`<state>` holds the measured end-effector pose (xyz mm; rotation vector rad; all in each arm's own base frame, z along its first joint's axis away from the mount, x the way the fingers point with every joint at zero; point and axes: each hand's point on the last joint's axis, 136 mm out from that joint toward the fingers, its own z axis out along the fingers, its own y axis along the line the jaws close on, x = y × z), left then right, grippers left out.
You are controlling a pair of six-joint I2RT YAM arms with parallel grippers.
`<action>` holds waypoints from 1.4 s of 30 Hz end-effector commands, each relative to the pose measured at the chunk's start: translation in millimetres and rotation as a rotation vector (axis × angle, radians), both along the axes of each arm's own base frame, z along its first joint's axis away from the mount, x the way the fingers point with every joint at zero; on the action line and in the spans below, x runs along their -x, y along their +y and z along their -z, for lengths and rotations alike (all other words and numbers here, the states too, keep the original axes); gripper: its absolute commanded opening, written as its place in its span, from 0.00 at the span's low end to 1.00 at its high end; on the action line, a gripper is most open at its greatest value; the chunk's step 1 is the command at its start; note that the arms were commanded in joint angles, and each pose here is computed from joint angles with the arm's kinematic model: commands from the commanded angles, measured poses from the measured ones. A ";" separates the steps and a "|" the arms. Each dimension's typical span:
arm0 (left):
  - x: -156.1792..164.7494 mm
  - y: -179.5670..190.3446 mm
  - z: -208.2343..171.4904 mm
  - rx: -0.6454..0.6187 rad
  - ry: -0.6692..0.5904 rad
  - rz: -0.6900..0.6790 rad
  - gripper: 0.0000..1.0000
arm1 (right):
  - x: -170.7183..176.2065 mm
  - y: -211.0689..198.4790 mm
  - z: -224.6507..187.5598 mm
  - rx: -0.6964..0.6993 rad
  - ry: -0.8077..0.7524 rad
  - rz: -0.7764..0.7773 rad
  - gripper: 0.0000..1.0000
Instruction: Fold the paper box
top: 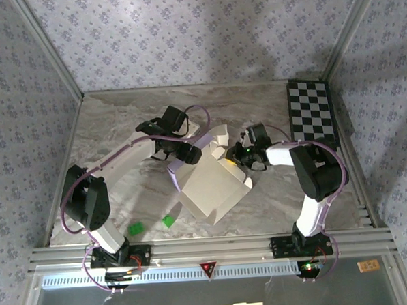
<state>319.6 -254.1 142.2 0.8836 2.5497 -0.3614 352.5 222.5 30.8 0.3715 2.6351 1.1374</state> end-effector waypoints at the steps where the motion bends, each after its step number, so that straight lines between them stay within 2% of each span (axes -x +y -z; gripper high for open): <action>1: -2.3 13.4 5.1 -0.050 -0.002 -0.017 0.78 | 10.8 -15.8 26.7 0.090 0.046 0.012 0.11; 17: -12.0 36.3 22.0 -0.070 0.036 -0.082 0.79 | 26.1 -36.0 60.7 0.295 0.048 0.030 0.06; 22: -12.7 38.5 25.2 -0.064 0.050 -0.087 0.79 | 25.9 -28.0 57.4 0.238 0.048 0.045 0.06; 26: -12.0 38.0 25.6 -0.058 0.052 -0.087 0.79 | 23.7 -21.4 56.1 0.135 0.064 0.103 0.05; 31: -10.7 37.9 27.1 -0.055 0.054 -0.087 0.79 | 26.6 -27.5 61.3 0.136 0.091 0.184 0.03; 35: -8.8 33.9 24.4 -0.033 0.056 -0.069 0.78 | 16.0 -22.2 35.5 0.111 0.009 0.171 0.05; 42: -2.0 24.1 18.5 0.017 0.063 -0.031 0.78 | -7.6 -7.8 -21.6 0.078 -0.157 0.152 0.17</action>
